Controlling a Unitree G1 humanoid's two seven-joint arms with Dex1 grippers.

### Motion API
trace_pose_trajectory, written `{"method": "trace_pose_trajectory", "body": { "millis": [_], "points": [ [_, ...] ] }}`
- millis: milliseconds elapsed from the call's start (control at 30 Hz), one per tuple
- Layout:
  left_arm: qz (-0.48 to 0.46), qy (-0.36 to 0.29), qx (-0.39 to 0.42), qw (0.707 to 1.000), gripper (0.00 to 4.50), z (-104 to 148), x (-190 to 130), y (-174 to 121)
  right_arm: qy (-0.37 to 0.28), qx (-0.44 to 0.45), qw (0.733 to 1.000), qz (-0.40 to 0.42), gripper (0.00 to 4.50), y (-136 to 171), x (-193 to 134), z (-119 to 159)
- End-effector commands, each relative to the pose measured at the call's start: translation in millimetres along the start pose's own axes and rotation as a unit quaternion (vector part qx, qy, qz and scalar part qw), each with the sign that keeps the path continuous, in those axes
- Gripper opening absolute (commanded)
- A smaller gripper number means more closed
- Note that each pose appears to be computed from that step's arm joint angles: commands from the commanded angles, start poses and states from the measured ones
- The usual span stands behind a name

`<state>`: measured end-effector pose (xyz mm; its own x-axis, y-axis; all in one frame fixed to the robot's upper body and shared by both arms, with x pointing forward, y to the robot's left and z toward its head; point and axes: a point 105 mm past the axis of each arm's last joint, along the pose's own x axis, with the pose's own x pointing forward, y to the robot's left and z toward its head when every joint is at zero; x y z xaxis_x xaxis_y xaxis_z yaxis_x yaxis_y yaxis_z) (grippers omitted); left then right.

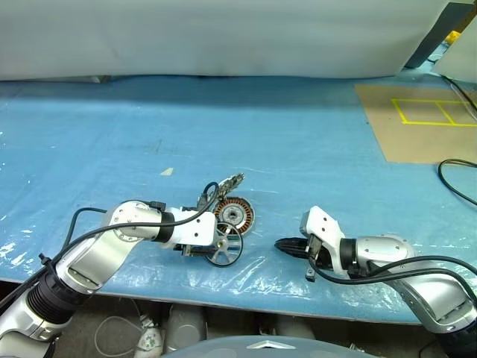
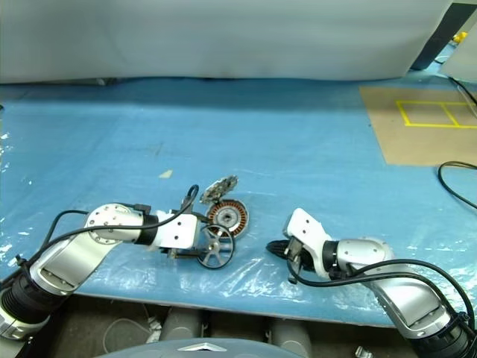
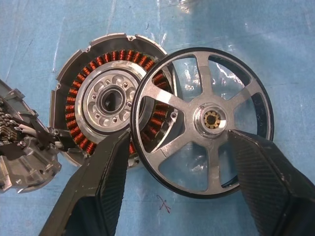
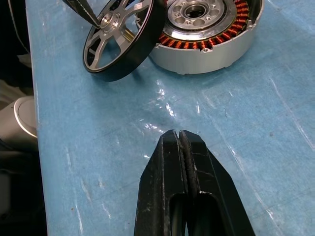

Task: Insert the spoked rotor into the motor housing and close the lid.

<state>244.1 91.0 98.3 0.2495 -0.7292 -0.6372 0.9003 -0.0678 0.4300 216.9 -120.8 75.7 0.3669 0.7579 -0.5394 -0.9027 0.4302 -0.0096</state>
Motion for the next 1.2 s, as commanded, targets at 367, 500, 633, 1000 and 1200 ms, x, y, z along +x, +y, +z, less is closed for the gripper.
{"method": "trace_pose_trajectory", "body": {
  "millis": [367,500,633,1000,1200],
  "points": [
    [0.059,-0.046,0.007,0.997,3.29,21.5,-37.0,29.9,-0.005,-0.01,1.0,0.01,0.0,-6.1,-5.9,-16.2],
    [0.027,-0.072,0.015,0.997,3.29,31.6,-38.6,18.2,-0.004,-0.014,1.0,0.011,0.0,-7.2,-4.9,-19.2],
    [-0.007,-0.085,0.016,0.996,3.29,39.7,-30.5,-0.6,0.001,-0.019,1.0,0.014,0.0,-4.9,-3.8,-22.2],
    [-0.028,-0.055,0.002,0.998,3.29,19.6,-12.4,-19.0,0.001,-0.028,1.0,0.009,0.0,-4.0,-6.2,-9.8],
    [-0.014,-0.058,0.01,0.998,3.29,20.3,-5.0,-10.2,0.002,-0.031,0.999,0.009,0.0,-3.9,-8.2,0.5]
  ]
}}
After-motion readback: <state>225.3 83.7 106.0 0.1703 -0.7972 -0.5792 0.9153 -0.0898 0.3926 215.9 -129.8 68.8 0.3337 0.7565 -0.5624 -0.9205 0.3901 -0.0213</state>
